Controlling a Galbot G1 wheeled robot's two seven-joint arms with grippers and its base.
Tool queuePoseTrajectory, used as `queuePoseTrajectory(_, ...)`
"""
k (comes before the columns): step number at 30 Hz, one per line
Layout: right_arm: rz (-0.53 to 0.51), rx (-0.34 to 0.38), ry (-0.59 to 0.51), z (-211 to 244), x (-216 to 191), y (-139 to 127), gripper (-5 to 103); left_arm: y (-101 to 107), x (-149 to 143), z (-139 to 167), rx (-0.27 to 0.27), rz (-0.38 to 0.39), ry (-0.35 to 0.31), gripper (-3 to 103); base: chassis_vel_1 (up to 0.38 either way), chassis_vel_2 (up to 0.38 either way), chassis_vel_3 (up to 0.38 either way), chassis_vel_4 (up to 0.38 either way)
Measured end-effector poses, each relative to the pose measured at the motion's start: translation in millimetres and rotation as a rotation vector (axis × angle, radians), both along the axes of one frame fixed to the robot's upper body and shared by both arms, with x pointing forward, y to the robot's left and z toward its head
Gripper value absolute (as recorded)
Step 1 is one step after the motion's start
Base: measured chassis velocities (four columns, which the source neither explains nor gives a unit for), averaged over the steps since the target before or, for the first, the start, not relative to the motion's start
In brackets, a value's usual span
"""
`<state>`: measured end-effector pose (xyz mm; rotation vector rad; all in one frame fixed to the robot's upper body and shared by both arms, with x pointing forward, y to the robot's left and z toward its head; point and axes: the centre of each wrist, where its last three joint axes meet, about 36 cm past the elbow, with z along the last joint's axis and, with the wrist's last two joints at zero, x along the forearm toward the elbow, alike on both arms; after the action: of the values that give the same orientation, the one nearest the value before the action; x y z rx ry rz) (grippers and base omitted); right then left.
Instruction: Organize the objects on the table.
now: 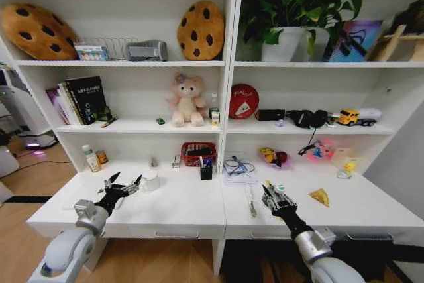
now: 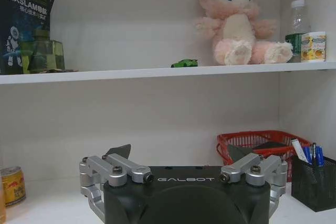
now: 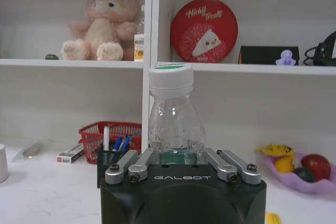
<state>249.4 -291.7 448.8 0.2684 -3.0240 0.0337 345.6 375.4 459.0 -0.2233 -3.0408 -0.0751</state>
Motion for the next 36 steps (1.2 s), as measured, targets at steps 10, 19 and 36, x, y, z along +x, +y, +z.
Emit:
queuePoseTrajectory(10,-0.086,0.136,0.217,-3.1,-32.8,43.6,25,0.0,0.0,0.0,0.0,0.0,0.0,100,0.0,0.0,0.0,0.0)
queuePoseTrajectory(19,-0.187,0.223,0.476,-40.8,-54.0,64.8,25,0.0,0.0,0.0,0.0,0.0,0.0,100,0.0,0.0,0.0,0.0)
queuePoseTrajectory(36,-0.305,0.118,0.802,-255.8,-100.4,-5.9,25,0.0,0.0,0.0,0.0,0.0,0.0,100,0.0,0.0,0.0,0.0)
